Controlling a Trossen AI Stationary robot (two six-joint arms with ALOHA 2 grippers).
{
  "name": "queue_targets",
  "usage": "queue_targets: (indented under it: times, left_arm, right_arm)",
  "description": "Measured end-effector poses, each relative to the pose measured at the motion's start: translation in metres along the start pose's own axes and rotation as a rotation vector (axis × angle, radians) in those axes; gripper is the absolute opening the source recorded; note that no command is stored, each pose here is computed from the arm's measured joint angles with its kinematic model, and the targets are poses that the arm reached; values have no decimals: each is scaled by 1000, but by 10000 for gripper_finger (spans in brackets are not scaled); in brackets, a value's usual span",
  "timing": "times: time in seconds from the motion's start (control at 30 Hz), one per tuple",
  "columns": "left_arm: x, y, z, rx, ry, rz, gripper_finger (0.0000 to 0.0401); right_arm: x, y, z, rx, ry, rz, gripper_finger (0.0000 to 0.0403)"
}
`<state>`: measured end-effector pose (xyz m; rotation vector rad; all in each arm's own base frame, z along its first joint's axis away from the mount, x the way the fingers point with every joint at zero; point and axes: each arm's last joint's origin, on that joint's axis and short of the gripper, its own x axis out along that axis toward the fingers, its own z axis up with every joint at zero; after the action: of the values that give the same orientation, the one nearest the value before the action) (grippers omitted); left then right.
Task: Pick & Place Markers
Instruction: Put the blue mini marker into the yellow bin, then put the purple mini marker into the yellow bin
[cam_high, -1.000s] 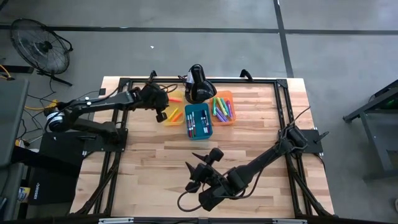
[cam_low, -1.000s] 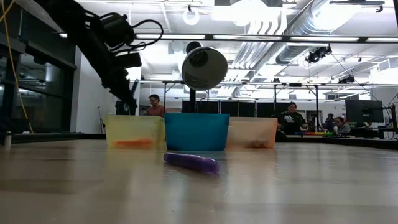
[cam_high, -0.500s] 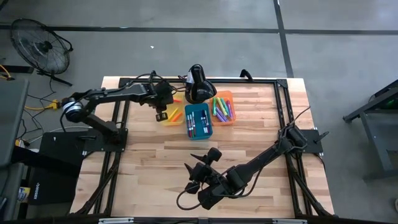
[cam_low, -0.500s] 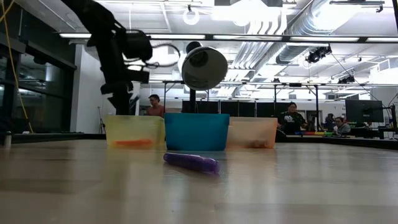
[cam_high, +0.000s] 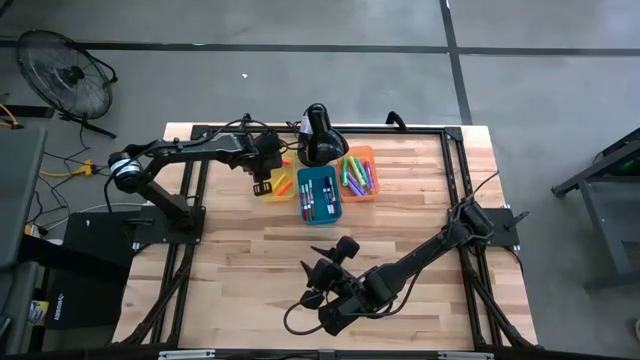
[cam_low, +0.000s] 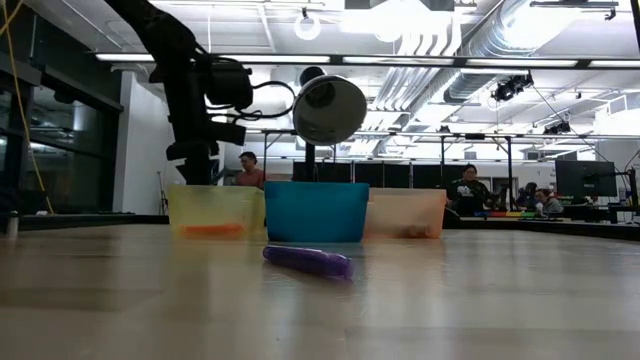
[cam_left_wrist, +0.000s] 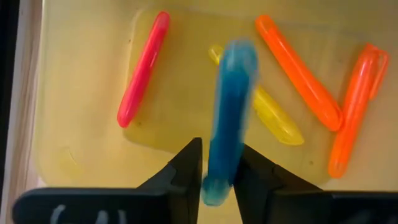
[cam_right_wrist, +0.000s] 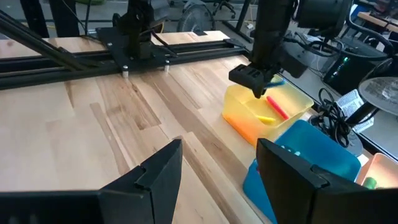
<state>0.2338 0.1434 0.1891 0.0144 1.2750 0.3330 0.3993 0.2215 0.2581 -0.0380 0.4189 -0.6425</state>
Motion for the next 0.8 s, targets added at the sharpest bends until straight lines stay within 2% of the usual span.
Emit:
queue_targets:
  times: [0.4,0.6,0.8]
  left_arm:
    - [-5,0,3,-9,2,-35,105]
    - [-29,6,17,-31,6,-33,105]
    - [-58,-7,27,8,-25,-46,105]
  right_arm:
    - [0,1,-1,2,26,33,194]
    - [0,2,-2,26,55,65,194]
    - [7,-4,-7,109,156,82,194]
